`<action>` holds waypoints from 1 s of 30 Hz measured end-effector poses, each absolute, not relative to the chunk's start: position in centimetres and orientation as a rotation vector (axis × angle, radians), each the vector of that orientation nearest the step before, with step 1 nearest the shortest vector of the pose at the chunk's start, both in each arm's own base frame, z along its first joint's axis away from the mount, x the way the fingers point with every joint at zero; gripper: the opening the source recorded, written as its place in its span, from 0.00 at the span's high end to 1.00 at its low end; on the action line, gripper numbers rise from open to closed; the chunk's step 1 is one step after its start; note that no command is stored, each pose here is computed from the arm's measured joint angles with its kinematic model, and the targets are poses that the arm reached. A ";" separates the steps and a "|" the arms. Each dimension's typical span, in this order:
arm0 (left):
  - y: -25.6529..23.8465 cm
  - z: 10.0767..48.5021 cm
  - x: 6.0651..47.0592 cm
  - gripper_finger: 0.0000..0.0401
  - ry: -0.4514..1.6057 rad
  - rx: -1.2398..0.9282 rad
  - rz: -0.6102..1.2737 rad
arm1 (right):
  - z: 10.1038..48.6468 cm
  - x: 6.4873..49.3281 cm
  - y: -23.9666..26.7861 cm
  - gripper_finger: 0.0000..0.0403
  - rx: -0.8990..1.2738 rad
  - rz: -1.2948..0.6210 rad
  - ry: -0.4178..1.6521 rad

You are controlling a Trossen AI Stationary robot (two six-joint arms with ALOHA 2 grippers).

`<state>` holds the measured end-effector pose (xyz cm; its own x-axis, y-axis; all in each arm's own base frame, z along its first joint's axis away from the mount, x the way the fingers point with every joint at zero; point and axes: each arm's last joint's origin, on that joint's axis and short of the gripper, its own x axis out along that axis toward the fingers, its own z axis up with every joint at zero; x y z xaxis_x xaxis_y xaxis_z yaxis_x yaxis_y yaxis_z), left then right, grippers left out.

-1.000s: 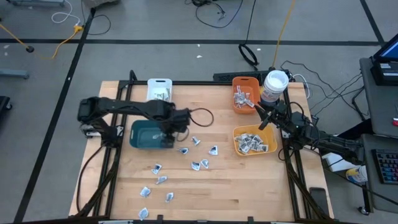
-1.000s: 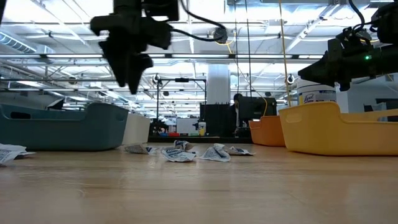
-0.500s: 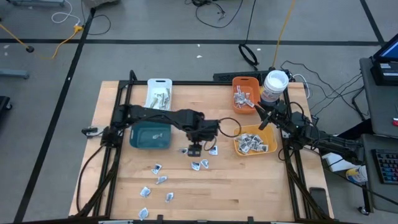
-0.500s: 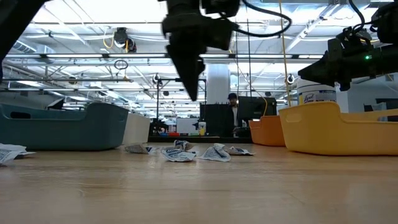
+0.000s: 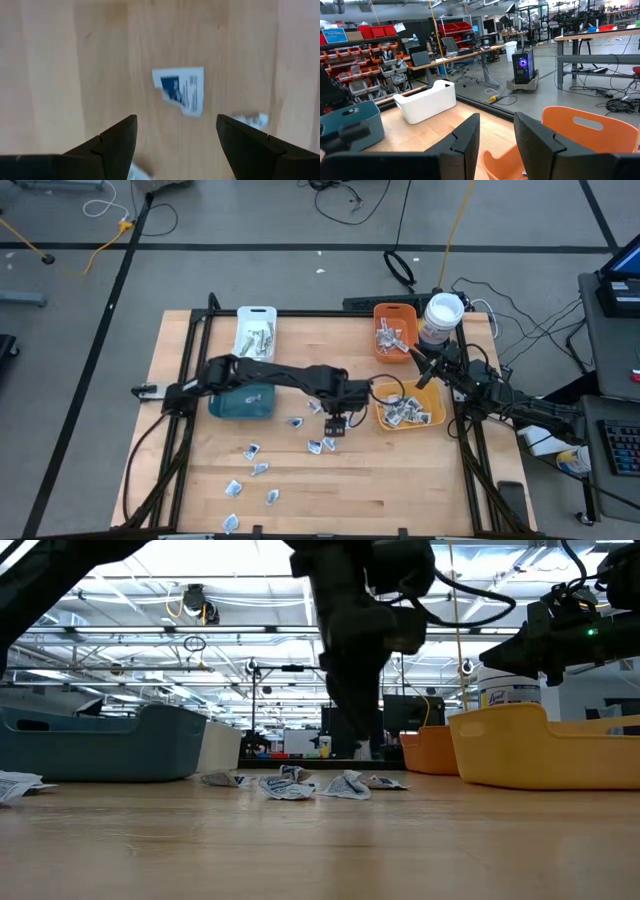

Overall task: Pick & Place First Aid Supplies
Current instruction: Put the alcohol pad into the blue bin

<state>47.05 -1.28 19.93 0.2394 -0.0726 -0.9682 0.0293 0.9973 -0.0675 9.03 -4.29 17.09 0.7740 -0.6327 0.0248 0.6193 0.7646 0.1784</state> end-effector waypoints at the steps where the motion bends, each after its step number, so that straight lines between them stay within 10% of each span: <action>1: -1.3 19.5 47.3 0.31 1.319 -0.042 -0.072 | 17.1 9.0 -4.3 0.71 0.164 -0.681 -0.085; 18: -1.3 14.8 49.0 0.34 1.330 -0.057 0.010 | 17.1 9.0 -4.3 0.71 0.164 -0.681 -0.086; 30: -1.3 14.3 48.9 0.91 1.330 -0.035 -0.081 | 17.1 9.0 -4.3 0.71 0.164 -0.681 -0.085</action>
